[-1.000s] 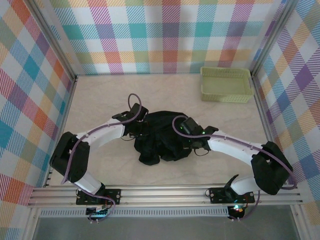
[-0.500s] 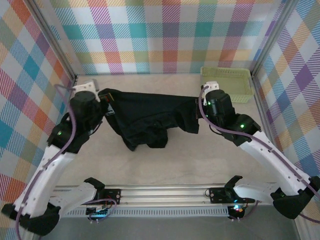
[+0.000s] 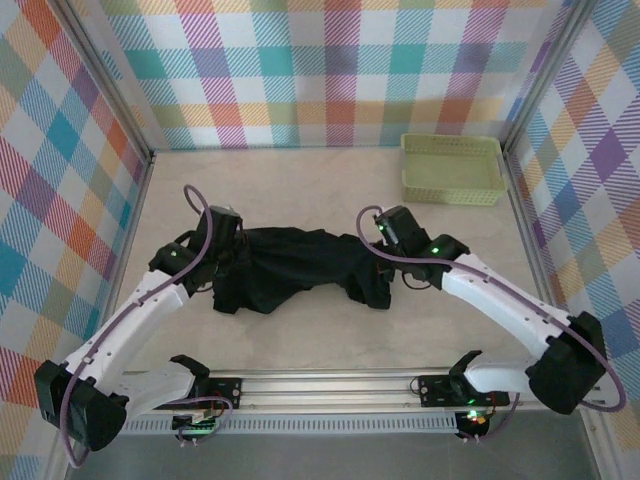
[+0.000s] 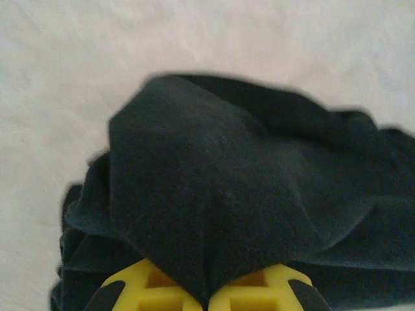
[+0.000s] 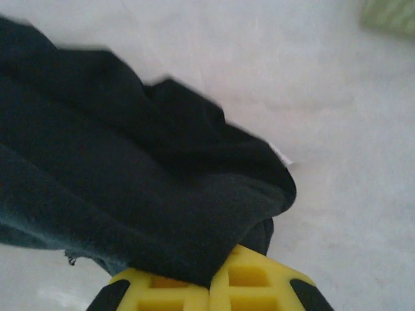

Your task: Fold the inside-out t-shirt

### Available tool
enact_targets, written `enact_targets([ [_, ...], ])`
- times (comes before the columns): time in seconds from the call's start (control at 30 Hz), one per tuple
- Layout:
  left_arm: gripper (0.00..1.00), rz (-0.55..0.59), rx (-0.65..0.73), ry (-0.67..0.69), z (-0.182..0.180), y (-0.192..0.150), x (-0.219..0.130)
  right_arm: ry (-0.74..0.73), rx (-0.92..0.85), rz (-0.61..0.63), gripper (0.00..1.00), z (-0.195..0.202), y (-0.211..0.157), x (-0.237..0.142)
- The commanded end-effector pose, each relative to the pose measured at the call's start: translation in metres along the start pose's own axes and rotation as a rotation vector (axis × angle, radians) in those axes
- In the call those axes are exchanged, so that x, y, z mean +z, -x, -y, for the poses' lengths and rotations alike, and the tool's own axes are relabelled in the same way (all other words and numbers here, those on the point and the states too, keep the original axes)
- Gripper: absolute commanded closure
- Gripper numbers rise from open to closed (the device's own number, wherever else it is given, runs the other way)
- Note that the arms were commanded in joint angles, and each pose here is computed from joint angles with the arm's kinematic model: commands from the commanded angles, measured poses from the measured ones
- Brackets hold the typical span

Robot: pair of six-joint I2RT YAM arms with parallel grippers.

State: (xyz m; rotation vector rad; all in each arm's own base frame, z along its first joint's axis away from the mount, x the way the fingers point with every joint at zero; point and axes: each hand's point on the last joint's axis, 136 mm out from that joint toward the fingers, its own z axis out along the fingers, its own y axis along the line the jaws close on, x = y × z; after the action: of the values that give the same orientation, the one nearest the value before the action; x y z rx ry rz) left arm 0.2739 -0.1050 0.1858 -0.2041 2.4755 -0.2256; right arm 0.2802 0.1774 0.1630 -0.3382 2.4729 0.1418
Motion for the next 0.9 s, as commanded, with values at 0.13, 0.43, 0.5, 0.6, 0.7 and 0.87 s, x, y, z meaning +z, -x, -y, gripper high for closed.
enact_targets([
  [0.13,1.00,-0.180,0.122,-0.118,0.046,-0.073,0.003,0.018,0.285,-0.156,0.93,0.018,-0.065,0.014],
  [0.43,0.16,-0.037,0.189,-0.064,0.057,-0.043,-0.017,0.022,0.357,-0.186,0.36,0.024,-0.097,0.013],
  [0.5,0.06,0.019,0.194,-0.086,0.072,-0.016,-0.024,0.022,0.357,-0.162,0.32,0.026,-0.093,0.011],
  [0.6,0.01,0.011,0.202,-0.112,0.099,0.012,-0.011,0.055,0.368,-0.134,0.30,0.023,-0.085,0.009],
  [0.7,0.00,-0.039,0.222,-0.079,0.117,0.029,0.022,0.120,0.379,-0.113,0.29,0.012,-0.077,0.010],
  [0.87,0.00,-0.158,0.244,0.025,0.131,0.042,0.094,0.122,0.389,-0.137,0.29,0.008,-0.078,0.023],
])
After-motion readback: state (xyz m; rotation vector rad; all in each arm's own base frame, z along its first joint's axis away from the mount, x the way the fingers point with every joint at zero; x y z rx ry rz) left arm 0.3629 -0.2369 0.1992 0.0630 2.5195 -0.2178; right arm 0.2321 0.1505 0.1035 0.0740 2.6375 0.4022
